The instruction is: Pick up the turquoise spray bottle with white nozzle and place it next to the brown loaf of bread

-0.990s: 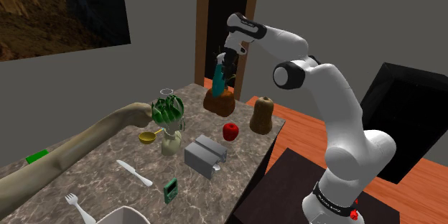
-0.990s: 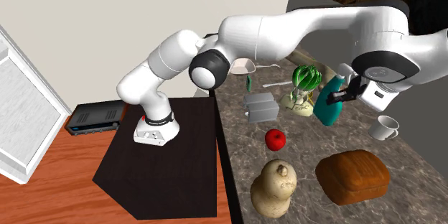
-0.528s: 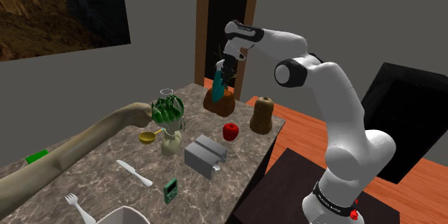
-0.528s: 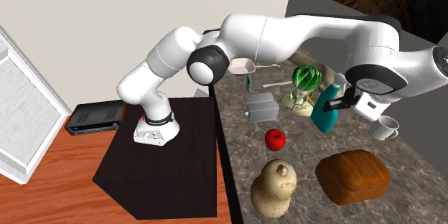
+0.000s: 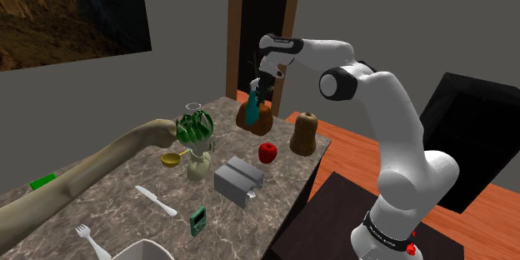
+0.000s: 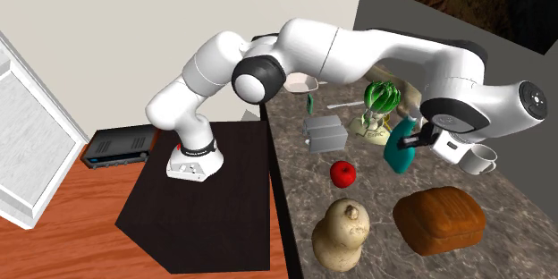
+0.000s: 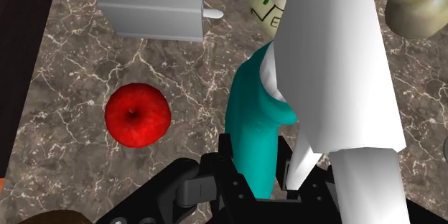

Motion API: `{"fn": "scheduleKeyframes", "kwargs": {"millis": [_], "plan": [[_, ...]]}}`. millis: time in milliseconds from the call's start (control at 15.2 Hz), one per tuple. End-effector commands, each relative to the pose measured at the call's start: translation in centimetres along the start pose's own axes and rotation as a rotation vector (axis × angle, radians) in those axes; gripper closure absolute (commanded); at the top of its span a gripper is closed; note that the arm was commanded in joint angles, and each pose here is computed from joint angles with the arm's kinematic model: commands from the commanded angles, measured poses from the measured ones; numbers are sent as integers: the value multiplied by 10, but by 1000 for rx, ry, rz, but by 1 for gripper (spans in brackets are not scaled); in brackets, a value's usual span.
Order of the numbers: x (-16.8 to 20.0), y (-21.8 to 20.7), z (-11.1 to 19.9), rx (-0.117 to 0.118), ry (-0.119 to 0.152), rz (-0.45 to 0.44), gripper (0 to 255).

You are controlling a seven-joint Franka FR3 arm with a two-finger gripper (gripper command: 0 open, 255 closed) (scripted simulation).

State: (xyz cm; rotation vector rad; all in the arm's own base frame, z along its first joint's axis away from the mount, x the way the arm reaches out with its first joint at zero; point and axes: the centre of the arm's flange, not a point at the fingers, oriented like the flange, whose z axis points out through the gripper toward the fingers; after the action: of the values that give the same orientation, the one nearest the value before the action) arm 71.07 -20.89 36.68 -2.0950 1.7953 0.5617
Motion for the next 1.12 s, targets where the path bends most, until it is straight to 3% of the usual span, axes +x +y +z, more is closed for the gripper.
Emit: {"fn": "scheduleKeyframes", "kwargs": {"millis": [0,1056], "plan": [[5,-1,9,1,0,0,255],[46,-2,82,1,0,0,255]]}}
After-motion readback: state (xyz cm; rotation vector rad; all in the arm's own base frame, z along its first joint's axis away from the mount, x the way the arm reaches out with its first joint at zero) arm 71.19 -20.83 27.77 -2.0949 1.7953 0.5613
